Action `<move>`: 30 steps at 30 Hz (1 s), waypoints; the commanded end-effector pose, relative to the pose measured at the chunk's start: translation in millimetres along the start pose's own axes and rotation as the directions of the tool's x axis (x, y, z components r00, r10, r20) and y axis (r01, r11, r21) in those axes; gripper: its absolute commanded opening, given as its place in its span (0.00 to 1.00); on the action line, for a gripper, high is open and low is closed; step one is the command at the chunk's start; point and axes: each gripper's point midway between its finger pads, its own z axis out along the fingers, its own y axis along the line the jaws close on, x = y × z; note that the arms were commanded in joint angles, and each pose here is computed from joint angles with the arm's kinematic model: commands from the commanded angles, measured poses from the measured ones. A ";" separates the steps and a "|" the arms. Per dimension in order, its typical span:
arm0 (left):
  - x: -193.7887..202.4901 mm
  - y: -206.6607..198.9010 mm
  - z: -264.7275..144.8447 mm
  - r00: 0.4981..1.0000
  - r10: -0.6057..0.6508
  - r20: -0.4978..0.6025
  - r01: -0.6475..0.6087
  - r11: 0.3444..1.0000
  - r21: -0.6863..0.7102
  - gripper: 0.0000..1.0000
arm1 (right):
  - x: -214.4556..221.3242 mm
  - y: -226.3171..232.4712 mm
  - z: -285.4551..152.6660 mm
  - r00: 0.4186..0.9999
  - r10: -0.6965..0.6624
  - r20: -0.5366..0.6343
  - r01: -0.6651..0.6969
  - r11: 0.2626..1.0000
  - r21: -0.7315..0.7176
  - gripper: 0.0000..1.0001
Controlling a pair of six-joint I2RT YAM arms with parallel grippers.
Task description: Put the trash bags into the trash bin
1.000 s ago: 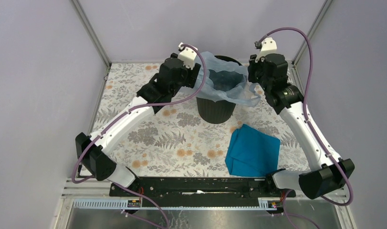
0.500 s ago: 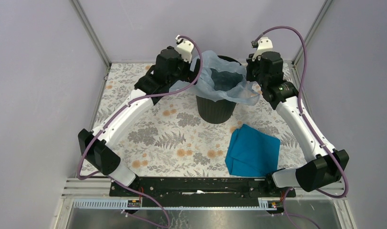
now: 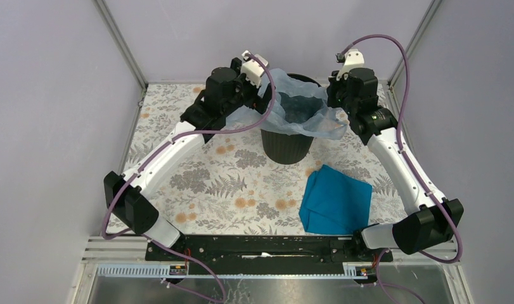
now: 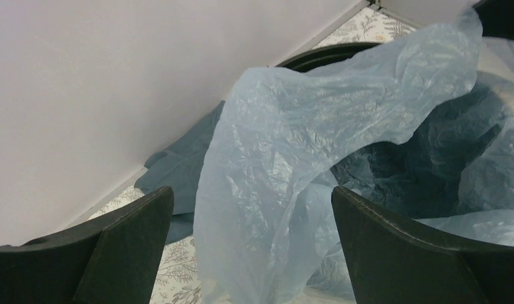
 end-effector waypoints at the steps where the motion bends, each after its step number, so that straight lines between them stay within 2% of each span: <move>1: -21.1 -1.6 2.4 0.993 0.072 0.098 -0.074 0.997 0.018 0.99 | -37.7 2.3 -7.3 0.994 0.031 0.102 -0.028 0.999 -0.026 0.10; 4: -20.8 9.8 10.5 0.994 0.060 0.091 -0.056 0.997 -0.043 0.97 | -38.9 1.0 -6.7 0.994 0.036 0.107 -0.034 0.999 -0.023 0.10; 7: -21.2 33.9 17.4 0.996 -0.007 0.092 0.022 0.985 -0.172 0.70 | -37.1 -1.3 -3.1 0.993 0.053 0.103 -0.050 0.998 -0.023 0.08; 8: -21.7 39.8 19.9 0.995 -0.035 0.089 0.051 0.980 -0.191 0.65 | -35.9 -2.8 -0.6 0.993 0.065 0.099 -0.063 0.998 -0.028 0.06; 12: -16.0 43.9 32.2 0.994 -0.100 0.043 0.106 0.980 -0.170 0.55 | -33.2 -13.1 9.1 0.987 0.143 0.072 -0.138 0.988 -0.076 0.00; 16: -12.6 41.6 40.7 0.994 -0.101 0.037 0.105 0.984 -0.147 0.35 | -32.1 -5.6 22.9 0.982 0.187 -0.003 -0.184 0.964 -0.191 0.00; 23: -2.9 54.1 62.9 0.990 -0.138 -0.006 0.136 0.980 -0.144 0.29 | -27.0 -6.7 48.4 0.962 0.260 -0.087 -0.273 0.937 -0.220 0.00; 27: 17.9 64.1 77.8 0.983 -0.178 -0.052 0.168 0.972 -0.161 0.27 | -14.9 -9.7 64.5 0.952 0.275 -0.134 -0.298 0.932 -0.207 0.00; 30: 36.9 78.0 86.5 0.967 -0.243 -0.074 0.225 0.956 -0.188 0.22 | -5.6 -14.6 74.2 0.946 0.286 -0.153 -0.313 0.931 -0.191 0.00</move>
